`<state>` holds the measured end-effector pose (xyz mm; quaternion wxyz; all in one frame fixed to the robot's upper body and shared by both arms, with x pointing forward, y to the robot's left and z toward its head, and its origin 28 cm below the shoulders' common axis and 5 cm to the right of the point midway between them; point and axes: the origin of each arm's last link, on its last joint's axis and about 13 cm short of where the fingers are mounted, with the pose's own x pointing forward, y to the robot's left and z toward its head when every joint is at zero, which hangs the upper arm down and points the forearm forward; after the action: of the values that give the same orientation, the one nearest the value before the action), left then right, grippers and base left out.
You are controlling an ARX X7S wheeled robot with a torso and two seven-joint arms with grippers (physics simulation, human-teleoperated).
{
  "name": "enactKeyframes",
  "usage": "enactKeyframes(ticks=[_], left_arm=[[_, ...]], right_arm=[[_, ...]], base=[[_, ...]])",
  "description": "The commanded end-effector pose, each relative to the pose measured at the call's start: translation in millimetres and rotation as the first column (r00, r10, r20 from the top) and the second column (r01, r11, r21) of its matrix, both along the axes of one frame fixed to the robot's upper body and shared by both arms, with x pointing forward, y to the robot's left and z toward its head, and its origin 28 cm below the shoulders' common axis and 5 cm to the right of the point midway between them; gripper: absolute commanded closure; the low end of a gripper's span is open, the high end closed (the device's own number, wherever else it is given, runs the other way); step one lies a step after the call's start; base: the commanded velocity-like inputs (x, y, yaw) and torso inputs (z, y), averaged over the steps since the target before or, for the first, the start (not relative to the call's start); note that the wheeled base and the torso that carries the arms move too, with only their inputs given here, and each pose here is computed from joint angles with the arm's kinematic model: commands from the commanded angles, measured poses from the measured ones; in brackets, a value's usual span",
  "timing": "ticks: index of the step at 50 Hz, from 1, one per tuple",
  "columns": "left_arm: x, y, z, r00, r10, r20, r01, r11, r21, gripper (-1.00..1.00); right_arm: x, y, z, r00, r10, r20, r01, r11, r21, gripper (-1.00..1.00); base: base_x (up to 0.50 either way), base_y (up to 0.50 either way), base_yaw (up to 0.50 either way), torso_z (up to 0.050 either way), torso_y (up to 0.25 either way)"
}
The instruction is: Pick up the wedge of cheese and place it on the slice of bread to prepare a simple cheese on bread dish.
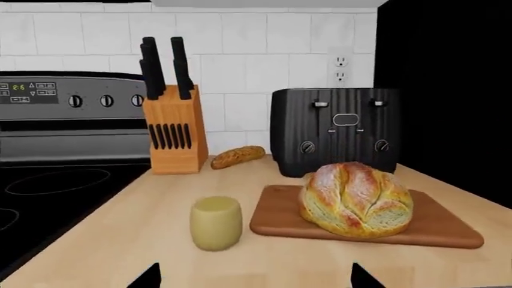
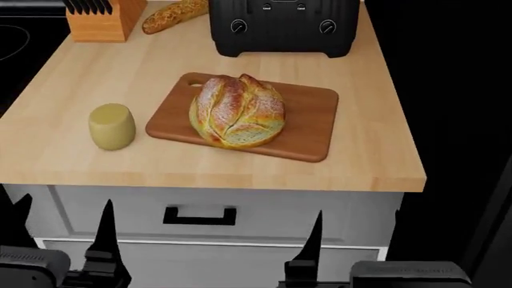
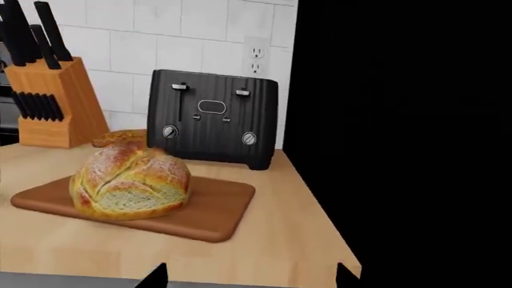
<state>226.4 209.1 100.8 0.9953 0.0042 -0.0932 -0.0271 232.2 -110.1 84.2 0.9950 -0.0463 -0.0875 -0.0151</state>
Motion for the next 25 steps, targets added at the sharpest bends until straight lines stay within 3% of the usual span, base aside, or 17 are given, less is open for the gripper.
enactKeyframes(ticks=[1, 3, 25], left_arm=[[13, 0.0, 51, 0.995, -0.022, 0.092, 0.018, 0.999, 0.047, -1.0], [18, 0.7, 62, 0.995, -0.006, 0.097, -0.002, 0.997, 0.08, -1.0], [58, 2.6, 174, 0.971, -0.012, 0.238, -0.002, 0.998, 0.058, -1.0]], right_arm=[[14, -7.8, 46, 0.996, -0.009, 0.086, 0.012, 0.999, -0.042, -1.0], [18, -9.8, 56, 0.995, -0.014, 0.1, 0.018, 0.999, -0.045, -1.0], [59, -28.1, 150, 0.986, -0.042, 0.164, 0.064, 0.989, -0.131, -1.0]], base=[[0.0, 0.0, 0.0, 0.0, 0.0], [0.0, 0.0, 0.0, 0.0, 0.0], [0.0, 0.0, 0.0, 0.0, 0.0]])
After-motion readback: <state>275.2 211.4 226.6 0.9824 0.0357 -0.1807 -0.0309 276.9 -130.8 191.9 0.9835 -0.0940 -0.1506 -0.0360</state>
